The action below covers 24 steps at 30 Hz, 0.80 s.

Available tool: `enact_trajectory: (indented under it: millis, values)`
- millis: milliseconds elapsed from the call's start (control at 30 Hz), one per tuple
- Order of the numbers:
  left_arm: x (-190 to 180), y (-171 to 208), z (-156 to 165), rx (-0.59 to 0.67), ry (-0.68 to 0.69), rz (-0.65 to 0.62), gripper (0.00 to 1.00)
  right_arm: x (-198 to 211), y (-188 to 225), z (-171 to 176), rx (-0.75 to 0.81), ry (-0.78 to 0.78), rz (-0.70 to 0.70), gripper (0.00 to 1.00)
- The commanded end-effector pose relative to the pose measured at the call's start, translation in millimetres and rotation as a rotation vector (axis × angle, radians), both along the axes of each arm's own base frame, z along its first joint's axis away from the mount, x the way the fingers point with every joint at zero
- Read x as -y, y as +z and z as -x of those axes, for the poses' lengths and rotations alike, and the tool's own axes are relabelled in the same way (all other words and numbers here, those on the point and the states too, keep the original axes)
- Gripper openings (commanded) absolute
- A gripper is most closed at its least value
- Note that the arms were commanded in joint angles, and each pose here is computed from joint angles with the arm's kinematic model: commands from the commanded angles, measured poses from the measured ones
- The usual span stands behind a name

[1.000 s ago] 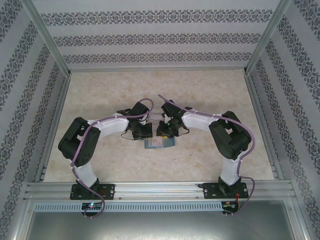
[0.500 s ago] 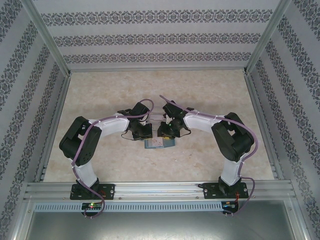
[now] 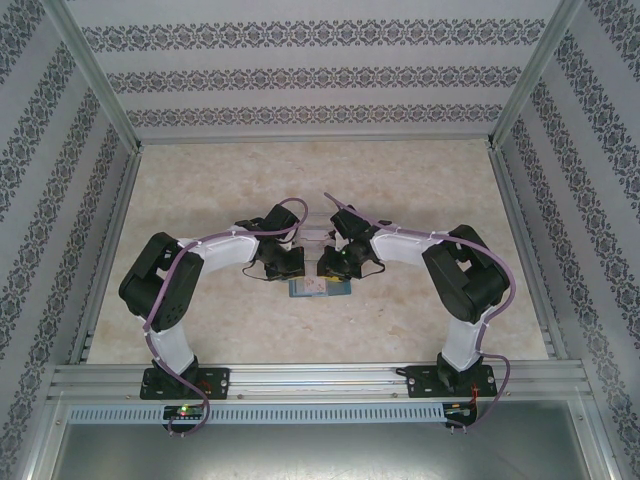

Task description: Take the credit cards out of the card holder

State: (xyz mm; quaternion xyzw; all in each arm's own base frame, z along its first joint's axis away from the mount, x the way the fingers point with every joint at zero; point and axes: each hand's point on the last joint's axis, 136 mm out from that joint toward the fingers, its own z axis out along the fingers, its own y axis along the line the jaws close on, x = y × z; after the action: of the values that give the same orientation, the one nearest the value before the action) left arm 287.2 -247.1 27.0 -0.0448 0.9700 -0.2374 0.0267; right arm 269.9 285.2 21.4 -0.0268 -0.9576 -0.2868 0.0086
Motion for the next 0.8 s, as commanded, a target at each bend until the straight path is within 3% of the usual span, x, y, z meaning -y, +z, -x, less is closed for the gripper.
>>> enact_trajectory:
  millis: [0,333,767]
  values:
    - [-19,-30,27,-0.108,-0.025,-0.125,0.02,-1,10,1,0.008,-0.009,-0.035,0.24]
    - [-18,-29,26,-0.107,-0.028,-0.124,0.02,-6,19,-1,0.017,-0.004,-0.067,0.21]
    - [-16,-29,26,-0.108,-0.030,-0.122,0.02,11,11,0,0.029,-0.004,0.030,0.09]
